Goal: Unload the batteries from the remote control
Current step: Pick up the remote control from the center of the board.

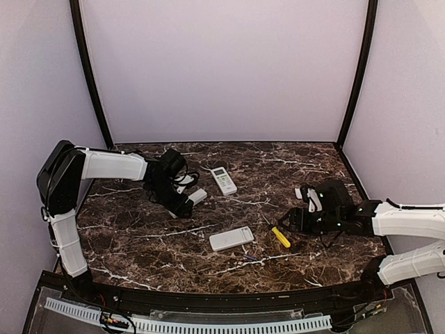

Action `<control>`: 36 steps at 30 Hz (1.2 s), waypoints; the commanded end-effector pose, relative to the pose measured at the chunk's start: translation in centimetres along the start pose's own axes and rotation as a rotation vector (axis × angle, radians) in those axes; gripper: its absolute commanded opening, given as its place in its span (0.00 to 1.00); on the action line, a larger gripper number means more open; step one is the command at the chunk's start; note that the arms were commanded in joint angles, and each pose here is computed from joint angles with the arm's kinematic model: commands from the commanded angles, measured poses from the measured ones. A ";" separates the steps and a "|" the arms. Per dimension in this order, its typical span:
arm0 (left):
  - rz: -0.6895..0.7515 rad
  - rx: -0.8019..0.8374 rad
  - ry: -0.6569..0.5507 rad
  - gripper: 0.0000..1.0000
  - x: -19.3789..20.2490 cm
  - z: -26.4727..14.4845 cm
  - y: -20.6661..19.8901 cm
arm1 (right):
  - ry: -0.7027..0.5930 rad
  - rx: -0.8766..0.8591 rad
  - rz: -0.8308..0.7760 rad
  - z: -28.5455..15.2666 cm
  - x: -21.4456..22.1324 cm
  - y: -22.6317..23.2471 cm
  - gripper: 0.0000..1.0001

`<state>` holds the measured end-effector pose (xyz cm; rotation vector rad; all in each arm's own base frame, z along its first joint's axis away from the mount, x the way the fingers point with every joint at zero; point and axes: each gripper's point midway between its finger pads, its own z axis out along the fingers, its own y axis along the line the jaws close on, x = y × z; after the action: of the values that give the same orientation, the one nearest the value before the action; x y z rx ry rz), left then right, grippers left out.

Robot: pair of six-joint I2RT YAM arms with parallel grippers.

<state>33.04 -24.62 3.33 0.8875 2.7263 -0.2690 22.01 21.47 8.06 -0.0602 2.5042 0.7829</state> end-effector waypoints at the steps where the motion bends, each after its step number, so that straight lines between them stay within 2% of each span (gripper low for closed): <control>1: 0.044 -0.039 0.040 0.79 0.5 0.2 -0.2 | -0.038 -0.034 -0.015 -0.2 -1.5 1.6 0.79; 8: 0.048 -0.117 0.068 0.75 0.9 0.7 0.9 | -0.040 -0.036 -0.005 -0.4 -1.3 1.4 0.79; 15: 0.044 -0.151 0.076 0.55 1.0 0.7 1.4 | -0.045 -0.025 0.002 -0.8 -1.1 1.0 0.79; 30: 0.081 -0.150 0.077 0.31 1.0 0.8 0.5 | -0.058 0.006 -0.003 -1.5 -1.6 0.8 0.81; 36: 0.085 -0.169 0.003 0.26 0.0 -0.6 0.5 | -0.070 -0.031 -0.009 -2.3 -2.3 1.9 0.80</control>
<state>33.44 -23.89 2.32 0.9409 2.7073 -0.0189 22.12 20.89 9.41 -0.0405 2.4817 0.7622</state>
